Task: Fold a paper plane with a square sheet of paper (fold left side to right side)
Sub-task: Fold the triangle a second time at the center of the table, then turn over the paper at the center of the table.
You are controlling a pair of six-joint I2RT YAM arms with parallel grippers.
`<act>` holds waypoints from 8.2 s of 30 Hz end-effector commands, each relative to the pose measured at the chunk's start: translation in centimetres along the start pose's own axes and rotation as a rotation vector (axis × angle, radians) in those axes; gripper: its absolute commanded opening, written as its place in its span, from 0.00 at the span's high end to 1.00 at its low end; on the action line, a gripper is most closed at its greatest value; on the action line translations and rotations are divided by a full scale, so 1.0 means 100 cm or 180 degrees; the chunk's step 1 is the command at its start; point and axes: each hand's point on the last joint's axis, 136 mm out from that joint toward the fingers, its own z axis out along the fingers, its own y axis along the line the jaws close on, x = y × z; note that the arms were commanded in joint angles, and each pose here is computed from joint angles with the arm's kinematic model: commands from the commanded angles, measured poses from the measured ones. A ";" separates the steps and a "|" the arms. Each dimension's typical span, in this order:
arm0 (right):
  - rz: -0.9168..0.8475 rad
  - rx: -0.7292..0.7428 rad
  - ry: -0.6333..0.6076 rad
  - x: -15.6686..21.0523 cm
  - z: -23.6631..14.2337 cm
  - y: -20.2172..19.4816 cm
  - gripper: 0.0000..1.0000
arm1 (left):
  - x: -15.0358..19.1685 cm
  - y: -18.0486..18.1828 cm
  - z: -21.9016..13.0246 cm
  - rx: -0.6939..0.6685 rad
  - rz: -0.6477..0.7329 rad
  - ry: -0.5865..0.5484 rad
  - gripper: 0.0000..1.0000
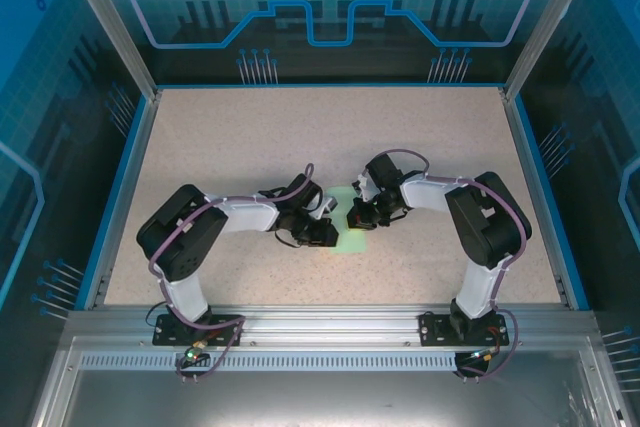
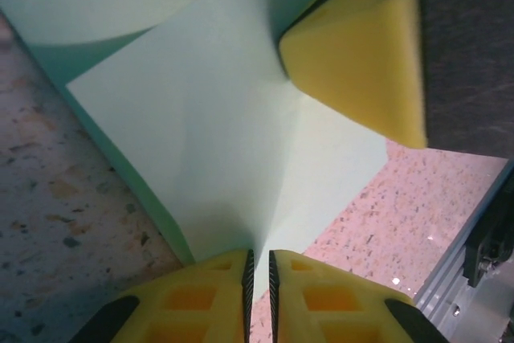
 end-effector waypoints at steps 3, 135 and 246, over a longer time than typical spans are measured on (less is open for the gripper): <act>-0.0105 -0.0011 -0.0096 0.003 -0.019 0.004 0.99 | 0.013 0.019 0.007 -0.0301 -0.0037 0.0132 0.84; -0.0051 0.0385 0.0462 0.009 0.002 -0.034 1.00 | 0.020 0.011 0.014 -0.0532 0.0094 0.0264 0.83; -0.1601 -0.2389 -0.1262 -0.046 -0.289 0.232 1.00 | -0.086 -0.188 -0.287 0.1914 0.0770 -0.2262 0.04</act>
